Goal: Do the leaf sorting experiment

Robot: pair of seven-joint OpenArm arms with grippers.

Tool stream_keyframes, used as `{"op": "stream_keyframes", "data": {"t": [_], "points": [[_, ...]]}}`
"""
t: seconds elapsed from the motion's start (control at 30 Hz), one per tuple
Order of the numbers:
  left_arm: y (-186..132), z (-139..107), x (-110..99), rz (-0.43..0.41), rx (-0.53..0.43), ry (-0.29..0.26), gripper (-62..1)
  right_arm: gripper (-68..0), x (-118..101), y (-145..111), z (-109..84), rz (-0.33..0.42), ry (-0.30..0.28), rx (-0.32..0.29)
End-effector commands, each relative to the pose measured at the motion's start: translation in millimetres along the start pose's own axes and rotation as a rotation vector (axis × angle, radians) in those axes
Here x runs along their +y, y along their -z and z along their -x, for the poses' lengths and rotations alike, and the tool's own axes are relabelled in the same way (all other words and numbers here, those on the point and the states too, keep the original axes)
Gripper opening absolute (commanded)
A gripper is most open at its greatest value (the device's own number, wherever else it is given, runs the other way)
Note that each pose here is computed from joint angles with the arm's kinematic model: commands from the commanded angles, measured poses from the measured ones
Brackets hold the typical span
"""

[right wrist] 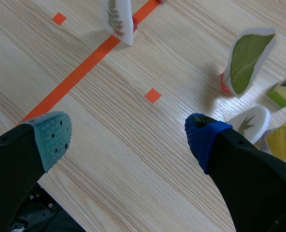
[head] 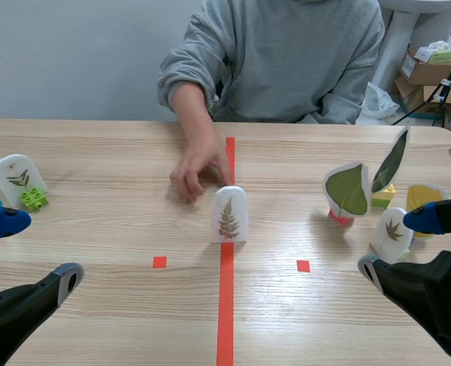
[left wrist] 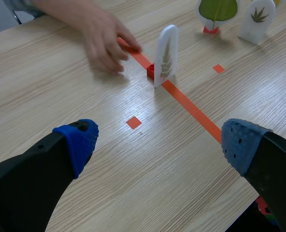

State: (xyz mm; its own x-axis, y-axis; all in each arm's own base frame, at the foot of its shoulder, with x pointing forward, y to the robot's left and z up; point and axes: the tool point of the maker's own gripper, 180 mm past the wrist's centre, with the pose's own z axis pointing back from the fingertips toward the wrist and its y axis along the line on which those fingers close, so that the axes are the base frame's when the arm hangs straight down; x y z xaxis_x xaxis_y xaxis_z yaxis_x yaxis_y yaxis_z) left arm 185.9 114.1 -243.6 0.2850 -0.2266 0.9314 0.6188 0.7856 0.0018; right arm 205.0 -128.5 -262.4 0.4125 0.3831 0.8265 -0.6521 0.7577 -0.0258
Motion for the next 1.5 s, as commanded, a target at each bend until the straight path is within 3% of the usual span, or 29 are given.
{"op": "stream_keyframes", "data": {"t": [0.0,1.47], "points": [[0.6,-4.7,0.8,-0.002,-0.018,0.001,-6.5,-19.4,-2.1,-1.1,-3.6,-0.002,-0.008,-0.014],[0.6,-4.3,0.8,-0.002,-0.016,0.001,-6.5,-19.4,-3.9,-1.1,0.5,0.008,-0.023,0.009]]}}
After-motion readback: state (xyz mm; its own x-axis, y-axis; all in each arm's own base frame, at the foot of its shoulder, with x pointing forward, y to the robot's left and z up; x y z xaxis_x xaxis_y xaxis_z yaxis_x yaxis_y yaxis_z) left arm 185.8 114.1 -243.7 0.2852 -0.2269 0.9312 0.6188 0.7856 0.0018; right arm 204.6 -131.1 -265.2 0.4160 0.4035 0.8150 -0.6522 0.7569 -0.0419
